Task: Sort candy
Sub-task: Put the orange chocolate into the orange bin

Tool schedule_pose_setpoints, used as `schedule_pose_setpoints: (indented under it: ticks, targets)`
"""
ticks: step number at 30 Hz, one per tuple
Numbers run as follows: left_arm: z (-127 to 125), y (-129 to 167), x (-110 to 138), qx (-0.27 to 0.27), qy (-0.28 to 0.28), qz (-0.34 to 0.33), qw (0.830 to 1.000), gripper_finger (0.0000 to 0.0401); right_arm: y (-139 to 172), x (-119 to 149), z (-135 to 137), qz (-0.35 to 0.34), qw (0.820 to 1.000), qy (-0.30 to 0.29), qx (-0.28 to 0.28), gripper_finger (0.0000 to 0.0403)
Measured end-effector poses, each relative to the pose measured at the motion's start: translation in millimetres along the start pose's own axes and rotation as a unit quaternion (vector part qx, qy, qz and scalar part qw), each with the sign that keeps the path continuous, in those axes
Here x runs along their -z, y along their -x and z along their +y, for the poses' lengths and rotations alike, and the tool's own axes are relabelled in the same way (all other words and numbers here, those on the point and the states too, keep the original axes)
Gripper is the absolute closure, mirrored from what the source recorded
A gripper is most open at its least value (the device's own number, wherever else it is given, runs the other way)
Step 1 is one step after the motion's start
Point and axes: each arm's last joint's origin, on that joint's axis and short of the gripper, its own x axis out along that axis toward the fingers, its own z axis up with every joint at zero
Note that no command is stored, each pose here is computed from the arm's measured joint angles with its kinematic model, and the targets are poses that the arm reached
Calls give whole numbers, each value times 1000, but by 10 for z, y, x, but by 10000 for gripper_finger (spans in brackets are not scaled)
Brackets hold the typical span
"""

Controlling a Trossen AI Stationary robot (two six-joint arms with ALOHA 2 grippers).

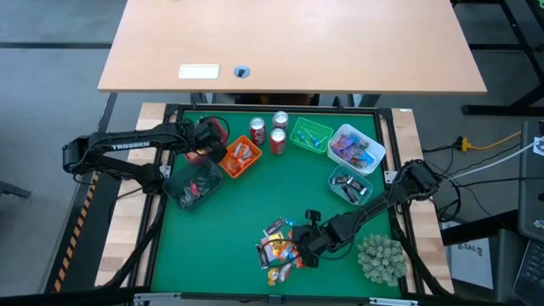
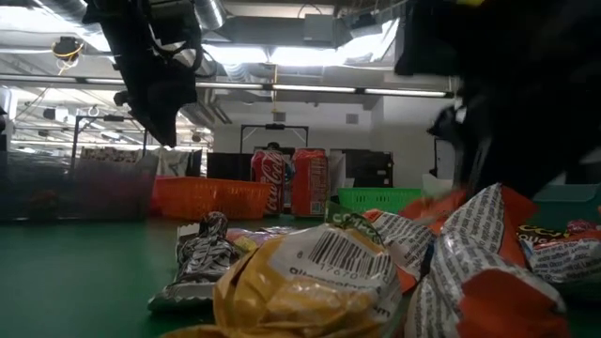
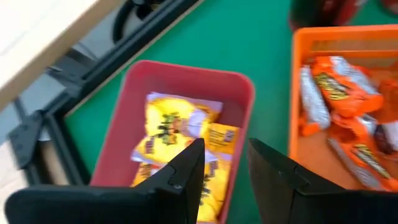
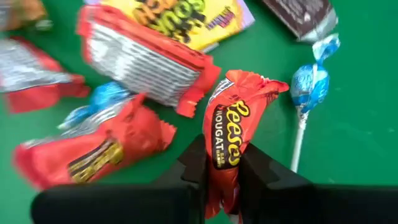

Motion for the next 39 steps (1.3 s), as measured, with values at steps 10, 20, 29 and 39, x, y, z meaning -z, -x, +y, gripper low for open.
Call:
schedule_pose_setpoints:
  ticks: [10, 20, 29, 39]
  targets:
    - [-231, 120, -19, 135, -22, -25, 990, 291, 205, -508, -245, -18, 999, 46, 16, 352]
    - [-471, 527, 191, 280, -35, -26, 959, 291, 249, -1114, -1042, -112, 987, 66, 92, 352]
    - [-706, 794, 421, 350, -50, -18, 935, 291, 139, -1448, -1837, -196, 974, 23, 113, 352]
    - [-932, 1037, 570, 427, -75, -44, 900, 291, -136, -1615, -2311, -279, 956, -15, 90, 352]
